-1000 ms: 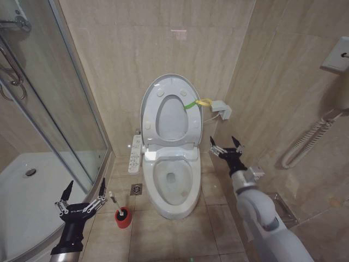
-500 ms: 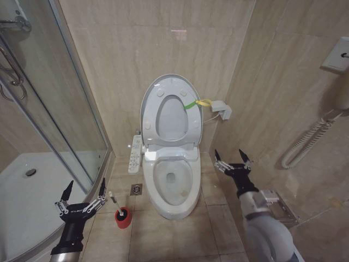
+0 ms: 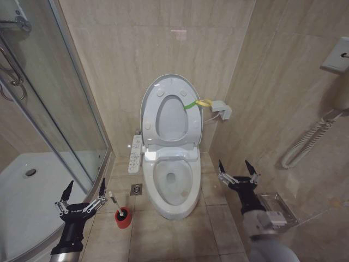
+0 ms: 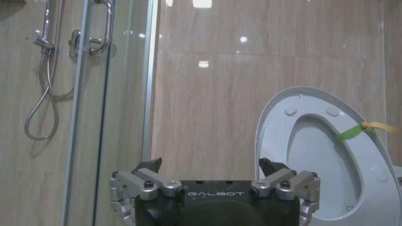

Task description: Open the toilet lid, clean the toilet bowl with a toilet brush, close the toilet lid, and flush.

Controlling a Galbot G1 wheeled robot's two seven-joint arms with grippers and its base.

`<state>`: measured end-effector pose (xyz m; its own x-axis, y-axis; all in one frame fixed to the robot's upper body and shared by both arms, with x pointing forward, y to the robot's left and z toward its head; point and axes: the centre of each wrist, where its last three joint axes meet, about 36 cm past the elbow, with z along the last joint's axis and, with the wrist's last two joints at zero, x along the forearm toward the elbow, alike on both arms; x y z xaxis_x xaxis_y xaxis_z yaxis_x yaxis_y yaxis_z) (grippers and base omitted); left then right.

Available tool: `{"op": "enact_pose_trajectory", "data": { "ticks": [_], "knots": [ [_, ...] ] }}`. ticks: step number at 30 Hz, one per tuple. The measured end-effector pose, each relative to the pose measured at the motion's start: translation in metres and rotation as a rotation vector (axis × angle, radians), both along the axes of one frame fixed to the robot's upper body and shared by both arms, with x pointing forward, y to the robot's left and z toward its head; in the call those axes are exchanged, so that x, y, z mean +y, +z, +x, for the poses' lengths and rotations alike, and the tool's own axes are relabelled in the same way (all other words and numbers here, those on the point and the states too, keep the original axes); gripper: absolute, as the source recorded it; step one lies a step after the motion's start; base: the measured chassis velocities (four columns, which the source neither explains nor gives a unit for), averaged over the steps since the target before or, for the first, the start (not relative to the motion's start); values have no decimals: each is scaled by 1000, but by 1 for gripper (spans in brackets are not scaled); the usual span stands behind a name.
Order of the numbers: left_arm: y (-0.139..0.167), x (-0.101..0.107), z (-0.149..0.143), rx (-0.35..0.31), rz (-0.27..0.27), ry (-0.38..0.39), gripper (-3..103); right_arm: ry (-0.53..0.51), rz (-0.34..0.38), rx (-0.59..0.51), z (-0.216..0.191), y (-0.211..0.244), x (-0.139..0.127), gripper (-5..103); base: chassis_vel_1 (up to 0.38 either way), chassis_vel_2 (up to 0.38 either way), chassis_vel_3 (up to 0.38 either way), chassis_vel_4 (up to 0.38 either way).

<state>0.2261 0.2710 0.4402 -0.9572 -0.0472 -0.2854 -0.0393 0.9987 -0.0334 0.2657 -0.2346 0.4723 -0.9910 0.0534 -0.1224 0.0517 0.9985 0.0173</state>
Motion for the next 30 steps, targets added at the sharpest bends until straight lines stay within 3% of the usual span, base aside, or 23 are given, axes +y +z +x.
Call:
{"op": "enact_pose_trajectory", "data": {
  "ticks": [17,30],
  "knots": [
    [0,0,0,0,0,0,100,-21,46,45,-38,13,16,100,0,0,0,0],
    [0,0,0,0,0,0,100,-3,45,30,-38,2,24,100,0,0,0,0]
  ]
}}
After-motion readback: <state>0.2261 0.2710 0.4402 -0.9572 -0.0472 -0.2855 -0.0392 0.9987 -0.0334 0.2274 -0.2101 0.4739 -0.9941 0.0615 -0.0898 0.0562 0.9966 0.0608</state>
